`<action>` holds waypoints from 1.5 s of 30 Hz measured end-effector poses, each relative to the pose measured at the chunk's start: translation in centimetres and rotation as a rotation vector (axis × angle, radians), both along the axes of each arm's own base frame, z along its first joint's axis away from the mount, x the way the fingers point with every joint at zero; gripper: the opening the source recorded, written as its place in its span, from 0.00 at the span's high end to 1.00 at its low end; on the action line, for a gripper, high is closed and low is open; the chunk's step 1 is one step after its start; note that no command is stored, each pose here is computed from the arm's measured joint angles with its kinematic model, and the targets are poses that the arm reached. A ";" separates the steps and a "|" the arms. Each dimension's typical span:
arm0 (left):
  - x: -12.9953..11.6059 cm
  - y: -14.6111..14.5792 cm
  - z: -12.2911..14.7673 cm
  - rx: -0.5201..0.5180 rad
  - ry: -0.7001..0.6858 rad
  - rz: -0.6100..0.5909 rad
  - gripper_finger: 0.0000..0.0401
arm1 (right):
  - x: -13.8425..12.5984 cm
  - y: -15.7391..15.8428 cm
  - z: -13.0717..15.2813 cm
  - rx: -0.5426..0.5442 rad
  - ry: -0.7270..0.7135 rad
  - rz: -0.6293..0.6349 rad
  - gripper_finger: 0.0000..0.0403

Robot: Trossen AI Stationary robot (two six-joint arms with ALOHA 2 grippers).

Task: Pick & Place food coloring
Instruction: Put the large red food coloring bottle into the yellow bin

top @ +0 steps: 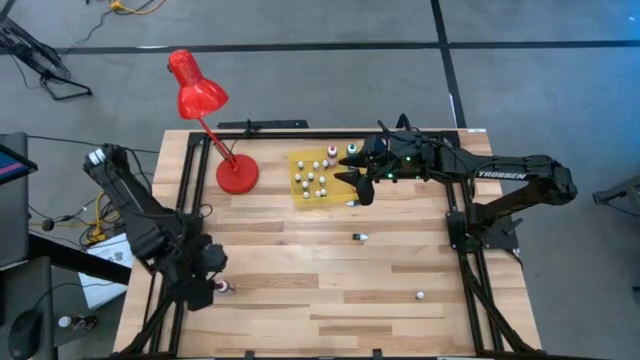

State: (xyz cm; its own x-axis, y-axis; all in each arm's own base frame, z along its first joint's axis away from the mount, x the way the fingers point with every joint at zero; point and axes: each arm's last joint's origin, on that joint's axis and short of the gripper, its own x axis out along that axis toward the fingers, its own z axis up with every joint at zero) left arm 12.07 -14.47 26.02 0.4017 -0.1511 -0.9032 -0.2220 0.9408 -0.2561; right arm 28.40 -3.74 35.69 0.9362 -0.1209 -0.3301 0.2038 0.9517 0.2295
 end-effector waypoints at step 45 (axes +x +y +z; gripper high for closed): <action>1.3 -3.6 -4.8 0.242 0.098 -0.109 0.76 | 0.0 0.0 0.0 0.000 0.000 0.000 0.49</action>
